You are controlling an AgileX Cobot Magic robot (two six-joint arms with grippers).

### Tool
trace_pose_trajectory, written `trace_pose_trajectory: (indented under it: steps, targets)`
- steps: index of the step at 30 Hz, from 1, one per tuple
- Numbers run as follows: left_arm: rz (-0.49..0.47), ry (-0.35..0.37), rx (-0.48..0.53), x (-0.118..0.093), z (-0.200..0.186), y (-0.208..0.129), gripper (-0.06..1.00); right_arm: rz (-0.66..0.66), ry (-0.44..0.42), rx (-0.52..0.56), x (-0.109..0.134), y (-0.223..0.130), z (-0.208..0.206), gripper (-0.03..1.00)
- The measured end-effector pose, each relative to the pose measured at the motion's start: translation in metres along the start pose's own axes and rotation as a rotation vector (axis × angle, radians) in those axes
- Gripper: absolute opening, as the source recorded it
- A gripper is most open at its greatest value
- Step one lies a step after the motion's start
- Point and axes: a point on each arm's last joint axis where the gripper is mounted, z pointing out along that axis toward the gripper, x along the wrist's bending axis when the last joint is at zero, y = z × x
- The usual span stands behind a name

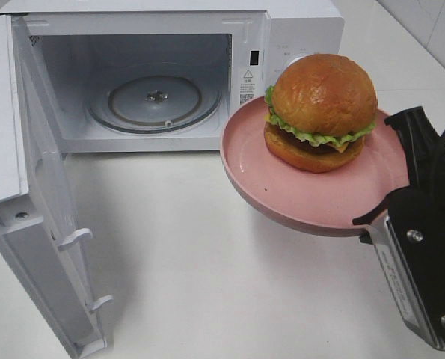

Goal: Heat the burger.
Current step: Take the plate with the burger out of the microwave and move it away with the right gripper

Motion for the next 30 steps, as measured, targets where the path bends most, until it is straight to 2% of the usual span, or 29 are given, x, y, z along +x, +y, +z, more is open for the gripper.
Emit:
trace_pose_trajectory:
  steps: [7, 30]
  targets:
    - [0.0, 0.0, 0.0, 0.0, 0.0, 0.0, 0.99, 0.027, 0.026, 0.024, 0.014, -0.007, -0.011, 0.09]
    - [0.0, 0.0, 0.0, 0.0, 0.0, 0.0, 0.99, 0.17, -0.008, 0.099, 0.03, -0.023, -0.045, 0.09]
